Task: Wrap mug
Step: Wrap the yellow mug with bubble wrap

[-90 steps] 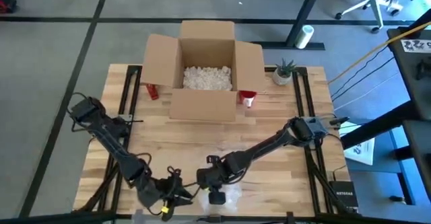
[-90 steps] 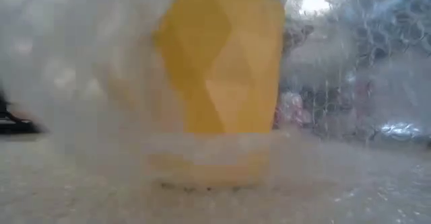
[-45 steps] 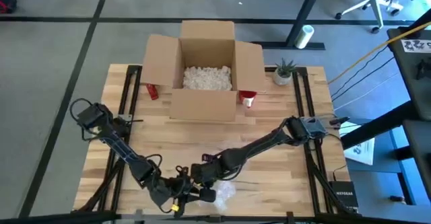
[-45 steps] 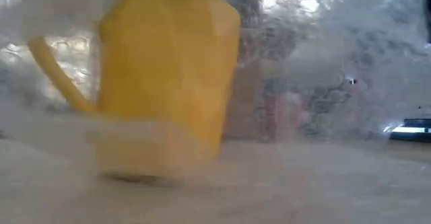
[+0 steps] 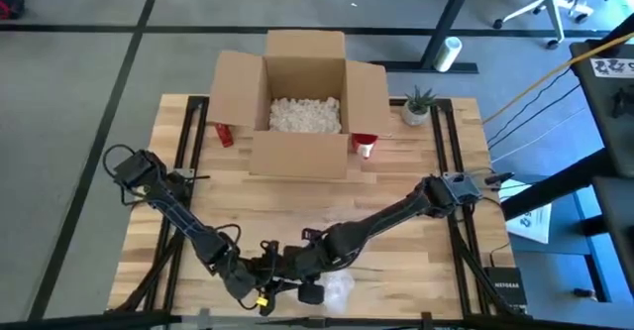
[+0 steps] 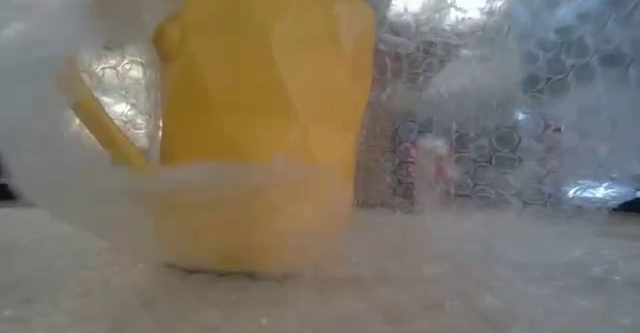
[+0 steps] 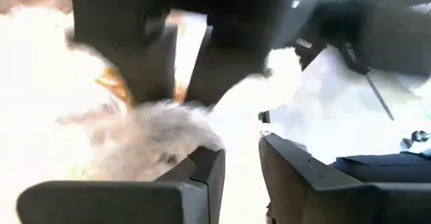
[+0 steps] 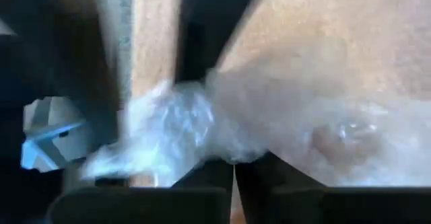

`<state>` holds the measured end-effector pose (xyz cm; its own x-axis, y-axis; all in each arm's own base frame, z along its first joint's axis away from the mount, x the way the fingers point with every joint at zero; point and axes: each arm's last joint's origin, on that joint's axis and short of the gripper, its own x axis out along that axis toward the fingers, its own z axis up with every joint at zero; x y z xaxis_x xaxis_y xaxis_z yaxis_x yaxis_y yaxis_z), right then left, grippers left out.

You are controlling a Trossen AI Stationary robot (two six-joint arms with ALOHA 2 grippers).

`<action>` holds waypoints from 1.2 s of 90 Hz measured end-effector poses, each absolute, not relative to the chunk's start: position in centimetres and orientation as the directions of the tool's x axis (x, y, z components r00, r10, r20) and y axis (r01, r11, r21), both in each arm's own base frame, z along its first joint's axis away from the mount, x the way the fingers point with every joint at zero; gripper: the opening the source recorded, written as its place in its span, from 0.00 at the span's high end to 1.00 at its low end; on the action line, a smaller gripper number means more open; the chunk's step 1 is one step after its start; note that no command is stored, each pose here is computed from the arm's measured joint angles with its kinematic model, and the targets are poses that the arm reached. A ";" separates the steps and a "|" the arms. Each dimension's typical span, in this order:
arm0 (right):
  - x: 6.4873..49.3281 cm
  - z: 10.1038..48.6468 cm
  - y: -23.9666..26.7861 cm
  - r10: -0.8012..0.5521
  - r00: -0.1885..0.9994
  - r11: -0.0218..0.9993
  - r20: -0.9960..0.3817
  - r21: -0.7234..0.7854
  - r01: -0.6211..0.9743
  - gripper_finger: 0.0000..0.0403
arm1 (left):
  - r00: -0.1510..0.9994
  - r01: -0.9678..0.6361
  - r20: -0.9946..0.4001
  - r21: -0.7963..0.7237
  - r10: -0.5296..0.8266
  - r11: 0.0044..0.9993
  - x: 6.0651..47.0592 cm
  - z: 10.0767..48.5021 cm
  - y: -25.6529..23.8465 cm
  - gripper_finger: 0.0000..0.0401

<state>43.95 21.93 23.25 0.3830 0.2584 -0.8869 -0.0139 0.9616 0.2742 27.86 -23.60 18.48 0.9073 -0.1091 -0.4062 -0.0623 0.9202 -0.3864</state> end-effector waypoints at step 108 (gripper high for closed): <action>43.1 27.0 25.2 0.059 0.632 0.995 -0.772 -0.006 -0.100 1.00 | 0.878 -0.148 -0.477 -0.340 -0.035 0.929 28.6 17.7 -21.9 0.82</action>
